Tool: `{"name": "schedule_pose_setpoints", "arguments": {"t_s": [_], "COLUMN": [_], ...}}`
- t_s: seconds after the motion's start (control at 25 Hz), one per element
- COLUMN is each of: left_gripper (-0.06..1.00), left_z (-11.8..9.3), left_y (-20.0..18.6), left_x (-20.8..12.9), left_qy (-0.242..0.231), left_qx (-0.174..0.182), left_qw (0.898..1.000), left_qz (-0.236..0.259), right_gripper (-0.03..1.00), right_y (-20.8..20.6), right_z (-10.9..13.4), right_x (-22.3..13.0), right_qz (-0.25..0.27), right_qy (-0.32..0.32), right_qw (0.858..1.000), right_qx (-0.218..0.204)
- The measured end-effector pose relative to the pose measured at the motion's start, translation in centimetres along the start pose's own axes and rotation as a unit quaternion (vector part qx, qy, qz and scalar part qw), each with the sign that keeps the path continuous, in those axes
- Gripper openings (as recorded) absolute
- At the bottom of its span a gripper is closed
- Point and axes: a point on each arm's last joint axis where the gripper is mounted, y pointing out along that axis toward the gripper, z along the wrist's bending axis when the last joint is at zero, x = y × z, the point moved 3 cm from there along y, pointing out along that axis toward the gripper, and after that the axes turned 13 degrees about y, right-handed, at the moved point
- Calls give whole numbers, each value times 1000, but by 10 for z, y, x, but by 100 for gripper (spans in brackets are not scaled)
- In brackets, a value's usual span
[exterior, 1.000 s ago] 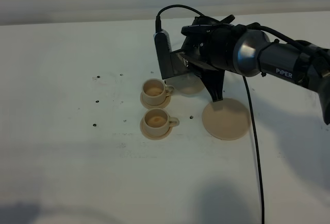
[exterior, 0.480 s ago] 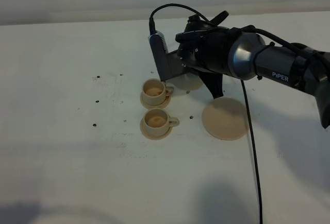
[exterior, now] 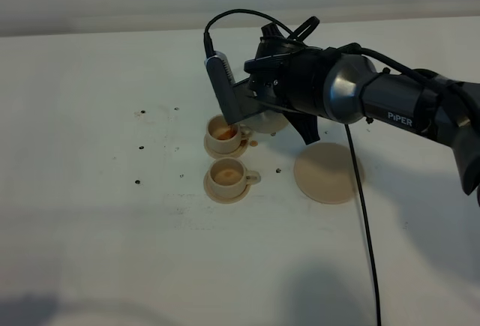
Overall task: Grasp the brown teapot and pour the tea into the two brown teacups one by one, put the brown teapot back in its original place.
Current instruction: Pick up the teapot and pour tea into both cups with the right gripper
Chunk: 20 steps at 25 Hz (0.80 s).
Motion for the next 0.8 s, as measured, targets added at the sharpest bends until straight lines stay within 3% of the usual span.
{"name": "schedule_pose_setpoints", "arguments": {"t_s": [0.8], "left_gripper": [45], "left_z": [0], "left_y": [0], "left_x": [0], "left_qy": [0], "left_qx": [0], "left_qw": [1000], "left_qz": [0], "right_gripper": [12], "right_y": [2], "right_z": [-4], "right_x": [7], "right_qz": [3], "right_qy": [-50], "right_qw": [998], "right_qx": [-38]}}
